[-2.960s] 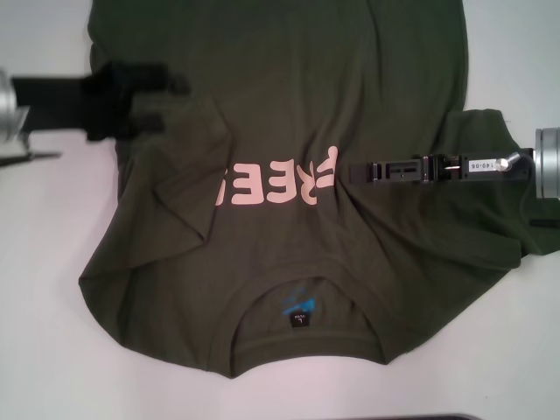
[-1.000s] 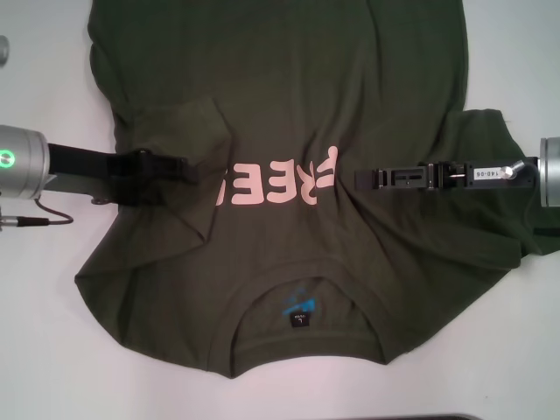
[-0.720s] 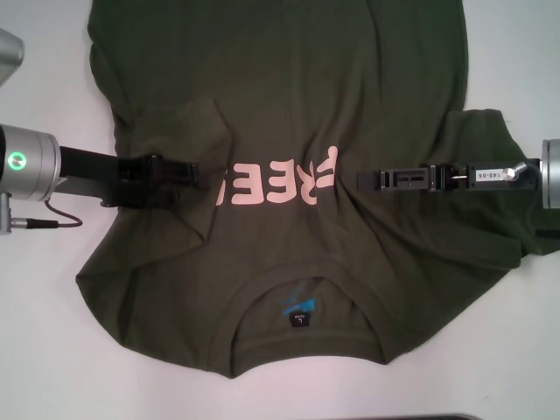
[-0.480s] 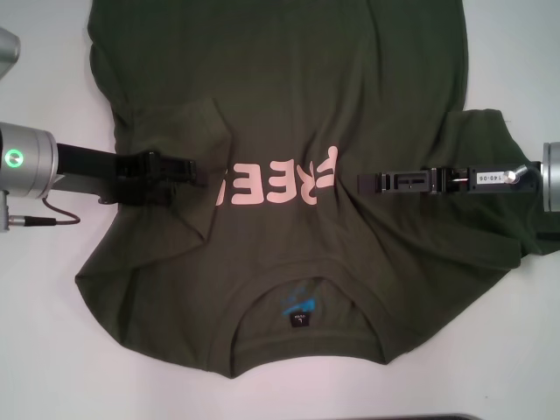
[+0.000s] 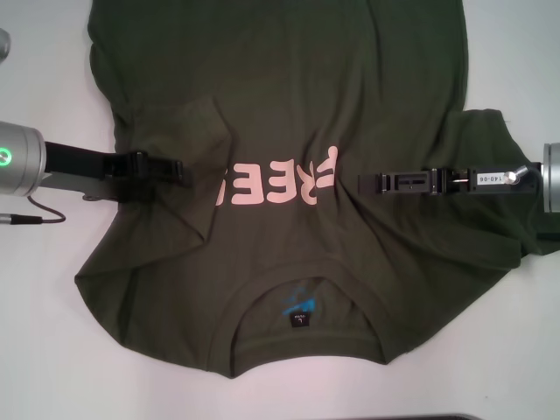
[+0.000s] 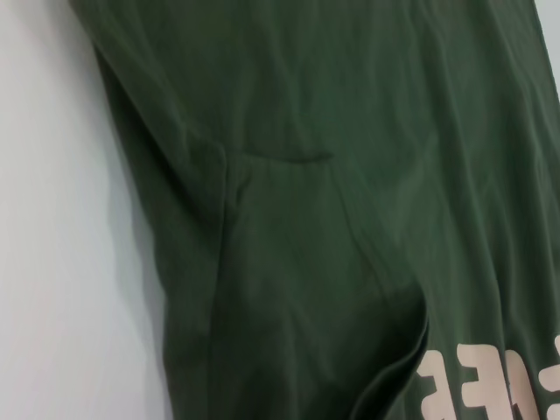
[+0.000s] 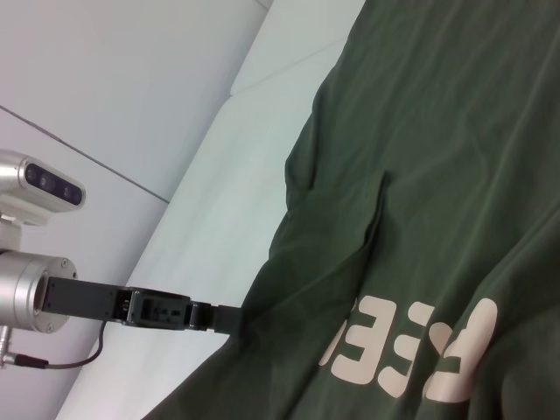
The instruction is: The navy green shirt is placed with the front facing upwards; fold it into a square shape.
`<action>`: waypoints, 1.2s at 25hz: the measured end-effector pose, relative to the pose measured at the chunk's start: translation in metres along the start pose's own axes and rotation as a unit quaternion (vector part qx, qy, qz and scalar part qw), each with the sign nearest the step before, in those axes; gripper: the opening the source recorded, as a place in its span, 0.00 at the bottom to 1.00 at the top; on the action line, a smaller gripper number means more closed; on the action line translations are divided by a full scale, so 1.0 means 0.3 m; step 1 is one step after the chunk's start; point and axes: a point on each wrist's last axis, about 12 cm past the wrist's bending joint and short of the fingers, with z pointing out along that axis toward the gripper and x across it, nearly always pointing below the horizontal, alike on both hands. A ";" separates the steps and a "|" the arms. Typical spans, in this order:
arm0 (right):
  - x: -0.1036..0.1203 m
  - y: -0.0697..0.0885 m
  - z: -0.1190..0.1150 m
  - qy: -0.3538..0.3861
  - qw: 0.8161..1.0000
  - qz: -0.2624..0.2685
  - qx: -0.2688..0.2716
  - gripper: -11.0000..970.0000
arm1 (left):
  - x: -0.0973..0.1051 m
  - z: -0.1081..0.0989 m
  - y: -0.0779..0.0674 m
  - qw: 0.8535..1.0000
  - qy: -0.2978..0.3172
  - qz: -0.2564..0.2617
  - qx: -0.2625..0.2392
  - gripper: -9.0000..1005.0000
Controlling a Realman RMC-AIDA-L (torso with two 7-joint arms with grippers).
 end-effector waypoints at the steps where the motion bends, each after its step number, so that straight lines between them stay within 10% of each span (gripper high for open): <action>1: -0.001 0.000 0.000 0.000 1.000 -0.001 0.000 0.75 | 0.001 0.001 0.000 1.000 0.001 0.001 -0.001 0.66; 21: -0.002 -0.003 -0.010 -0.006 1.000 0.000 0.003 0.75 | -0.015 0.018 -0.021 0.999 0.026 0.005 -0.033 0.65; 30: 0.002 -0.005 -0.012 -0.007 1.000 0.003 0.003 0.75 | -0.020 0.027 -0.036 0.999 0.028 0.013 -0.035 0.32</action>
